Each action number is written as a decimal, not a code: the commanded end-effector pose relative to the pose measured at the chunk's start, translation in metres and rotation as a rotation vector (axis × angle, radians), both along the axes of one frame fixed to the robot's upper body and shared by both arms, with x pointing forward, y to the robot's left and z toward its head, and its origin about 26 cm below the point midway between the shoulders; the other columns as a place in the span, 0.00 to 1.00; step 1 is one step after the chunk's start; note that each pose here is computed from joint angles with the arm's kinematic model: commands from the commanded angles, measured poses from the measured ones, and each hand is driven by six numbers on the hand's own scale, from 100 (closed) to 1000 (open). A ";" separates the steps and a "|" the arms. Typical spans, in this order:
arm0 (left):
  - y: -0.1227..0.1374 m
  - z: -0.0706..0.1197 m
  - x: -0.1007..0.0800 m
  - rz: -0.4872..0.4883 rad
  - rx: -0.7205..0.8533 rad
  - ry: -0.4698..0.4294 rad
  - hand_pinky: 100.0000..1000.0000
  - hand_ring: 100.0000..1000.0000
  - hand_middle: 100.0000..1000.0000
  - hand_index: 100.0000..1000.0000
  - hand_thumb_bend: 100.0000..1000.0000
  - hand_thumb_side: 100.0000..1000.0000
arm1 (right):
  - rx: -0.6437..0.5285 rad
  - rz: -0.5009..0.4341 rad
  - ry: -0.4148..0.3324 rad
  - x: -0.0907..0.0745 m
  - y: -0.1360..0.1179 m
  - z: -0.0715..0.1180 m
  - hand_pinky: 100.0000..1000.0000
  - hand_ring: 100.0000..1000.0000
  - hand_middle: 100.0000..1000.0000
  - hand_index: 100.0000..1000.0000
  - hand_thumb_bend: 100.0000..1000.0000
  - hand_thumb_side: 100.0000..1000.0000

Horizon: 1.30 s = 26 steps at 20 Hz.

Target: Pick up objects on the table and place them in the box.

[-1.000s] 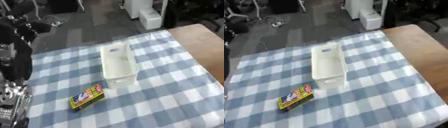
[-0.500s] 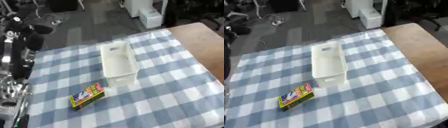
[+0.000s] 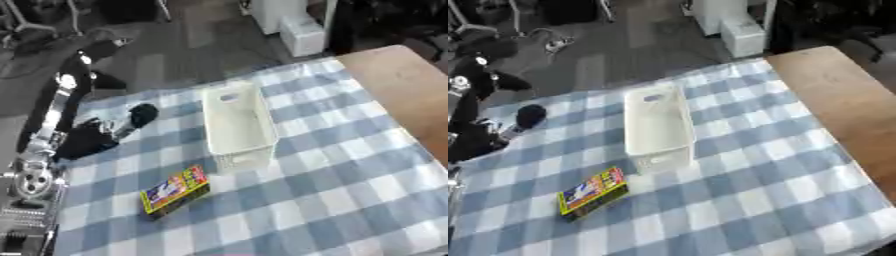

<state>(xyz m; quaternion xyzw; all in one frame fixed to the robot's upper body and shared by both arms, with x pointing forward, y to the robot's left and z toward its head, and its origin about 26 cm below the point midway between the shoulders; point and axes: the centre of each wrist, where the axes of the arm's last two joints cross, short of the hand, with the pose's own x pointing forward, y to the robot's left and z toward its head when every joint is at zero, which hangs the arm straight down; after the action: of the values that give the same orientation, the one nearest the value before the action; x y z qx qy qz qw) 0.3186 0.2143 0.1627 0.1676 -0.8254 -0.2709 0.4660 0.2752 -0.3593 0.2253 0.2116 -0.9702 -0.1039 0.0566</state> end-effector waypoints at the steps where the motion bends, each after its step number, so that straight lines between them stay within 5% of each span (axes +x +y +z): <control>1: 0.002 0.007 0.000 0.002 0.060 0.010 0.66 0.59 0.90 0.86 0.76 0.62 | -0.040 -0.001 -0.022 -0.002 -0.001 0.010 0.44 0.42 0.42 0.55 0.00 1.00; 26: 0.002 -0.001 0.003 -0.078 0.445 0.197 0.73 0.65 0.91 0.83 0.66 0.67 | -0.041 0.000 -0.023 -0.002 -0.001 0.010 0.44 0.42 0.42 0.55 0.00 1.00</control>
<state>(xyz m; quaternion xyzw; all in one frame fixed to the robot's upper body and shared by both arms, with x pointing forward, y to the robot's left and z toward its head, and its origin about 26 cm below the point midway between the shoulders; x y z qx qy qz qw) 0.3218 0.2152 0.1572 0.2004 -0.7054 -0.4681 0.4931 0.2752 -0.3593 0.2253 0.2117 -0.9702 -0.1037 0.0566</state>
